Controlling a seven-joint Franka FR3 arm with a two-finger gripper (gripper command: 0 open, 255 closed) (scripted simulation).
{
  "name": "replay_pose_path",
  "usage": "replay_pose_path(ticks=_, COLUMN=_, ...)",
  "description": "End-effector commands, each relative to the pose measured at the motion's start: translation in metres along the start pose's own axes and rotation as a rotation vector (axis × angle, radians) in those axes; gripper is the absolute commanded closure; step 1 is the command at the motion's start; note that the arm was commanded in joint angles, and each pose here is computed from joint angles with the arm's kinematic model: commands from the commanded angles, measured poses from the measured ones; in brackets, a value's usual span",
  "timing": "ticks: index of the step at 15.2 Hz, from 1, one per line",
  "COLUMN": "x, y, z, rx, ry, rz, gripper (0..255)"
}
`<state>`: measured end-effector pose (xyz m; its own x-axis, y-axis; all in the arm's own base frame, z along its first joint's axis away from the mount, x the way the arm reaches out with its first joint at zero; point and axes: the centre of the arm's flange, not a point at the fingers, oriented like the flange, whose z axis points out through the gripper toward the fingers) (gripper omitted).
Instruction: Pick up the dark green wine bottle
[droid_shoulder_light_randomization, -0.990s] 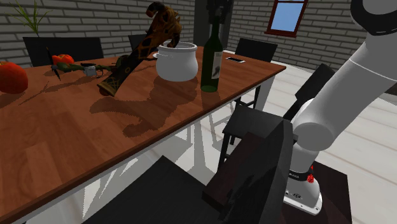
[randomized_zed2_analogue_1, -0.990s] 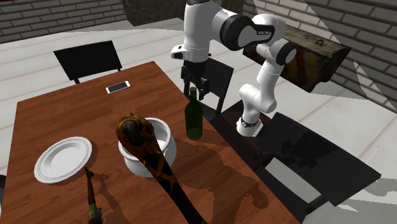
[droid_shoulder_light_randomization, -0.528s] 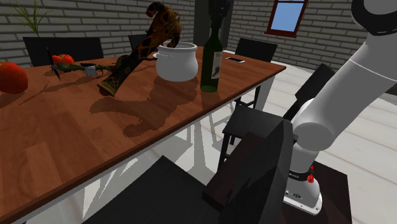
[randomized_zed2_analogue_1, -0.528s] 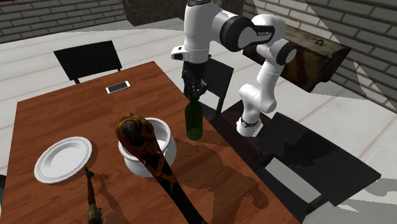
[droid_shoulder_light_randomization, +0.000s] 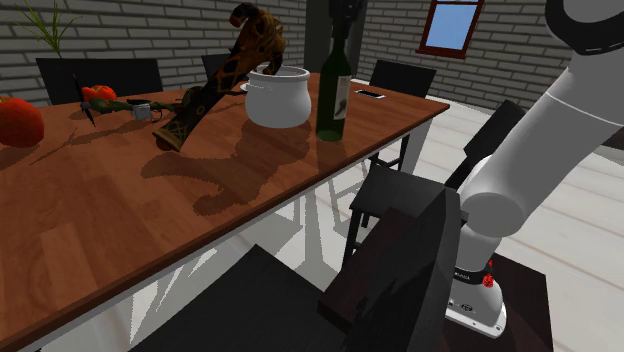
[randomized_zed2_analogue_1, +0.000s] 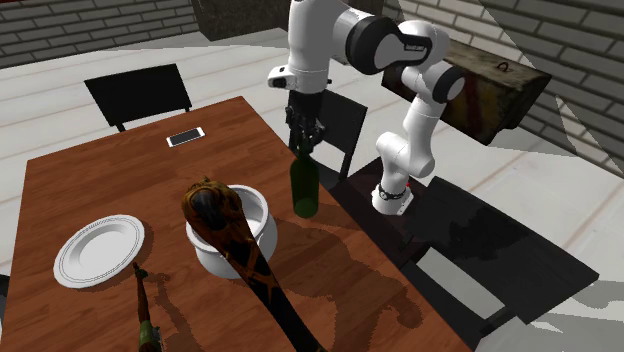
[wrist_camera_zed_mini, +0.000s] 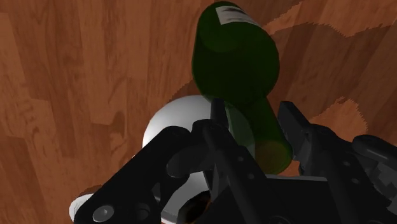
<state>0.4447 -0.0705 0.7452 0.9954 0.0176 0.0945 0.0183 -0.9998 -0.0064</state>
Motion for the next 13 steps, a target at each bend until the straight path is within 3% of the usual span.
replay_pose_path(ticks=1, x=0.001, y=-0.001, z=-0.011, rx=0.000, ry=0.000, rz=0.000, gripper=255)
replay_pose_path(ticks=13, x=0.006, y=-0.001, z=-0.065, rx=0.000, ry=0.000, rz=0.000, gripper=255)
